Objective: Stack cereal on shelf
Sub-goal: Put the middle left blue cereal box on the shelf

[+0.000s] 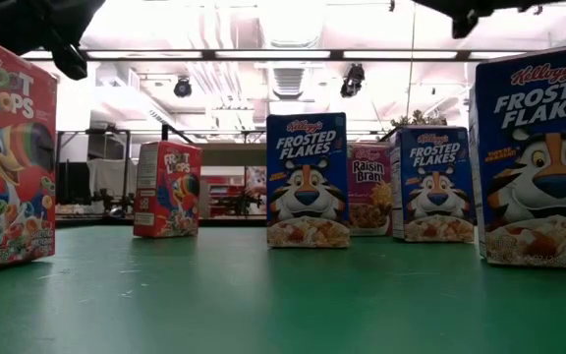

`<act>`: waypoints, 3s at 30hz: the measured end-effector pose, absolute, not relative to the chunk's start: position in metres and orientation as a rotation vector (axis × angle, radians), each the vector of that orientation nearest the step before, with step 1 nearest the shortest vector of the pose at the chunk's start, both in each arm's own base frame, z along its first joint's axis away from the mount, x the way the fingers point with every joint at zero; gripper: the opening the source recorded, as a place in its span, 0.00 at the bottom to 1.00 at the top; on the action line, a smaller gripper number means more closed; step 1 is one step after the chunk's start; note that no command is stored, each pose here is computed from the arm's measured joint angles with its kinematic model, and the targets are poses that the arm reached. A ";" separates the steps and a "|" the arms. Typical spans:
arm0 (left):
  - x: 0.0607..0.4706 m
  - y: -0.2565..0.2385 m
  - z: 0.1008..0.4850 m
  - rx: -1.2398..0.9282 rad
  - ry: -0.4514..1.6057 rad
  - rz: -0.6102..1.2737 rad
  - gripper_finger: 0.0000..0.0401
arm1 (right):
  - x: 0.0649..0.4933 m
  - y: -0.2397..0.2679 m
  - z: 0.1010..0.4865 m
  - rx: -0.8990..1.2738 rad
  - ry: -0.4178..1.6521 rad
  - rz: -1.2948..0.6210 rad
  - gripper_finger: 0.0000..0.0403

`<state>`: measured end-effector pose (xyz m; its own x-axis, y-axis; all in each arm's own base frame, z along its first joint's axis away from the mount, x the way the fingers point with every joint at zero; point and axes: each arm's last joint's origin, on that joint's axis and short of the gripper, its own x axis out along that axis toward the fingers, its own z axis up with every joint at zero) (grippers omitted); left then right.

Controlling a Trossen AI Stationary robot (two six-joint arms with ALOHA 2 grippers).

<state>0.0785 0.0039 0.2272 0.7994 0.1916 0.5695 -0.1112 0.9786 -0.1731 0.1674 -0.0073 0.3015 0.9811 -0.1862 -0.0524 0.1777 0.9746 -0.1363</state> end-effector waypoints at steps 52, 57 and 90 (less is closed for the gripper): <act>0.126 0.001 0.281 0.108 0.236 0.133 0.00 | 0.306 -0.022 0.322 -0.188 0.941 -0.143 0.03; 0.127 0.001 0.282 0.092 0.225 0.135 0.00 | 0.308 -0.026 0.318 -0.139 0.952 -0.118 0.03; 0.130 0.001 0.290 0.082 0.137 0.139 0.00 | 0.375 0.057 0.276 -0.002 0.948 -0.063 0.75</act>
<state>0.1301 0.0012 0.2901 0.9810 0.1434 -0.1304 -0.1322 0.9870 0.0909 0.3750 0.0572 0.2756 0.5815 -0.0551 -0.8117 0.0533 0.9981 -0.0295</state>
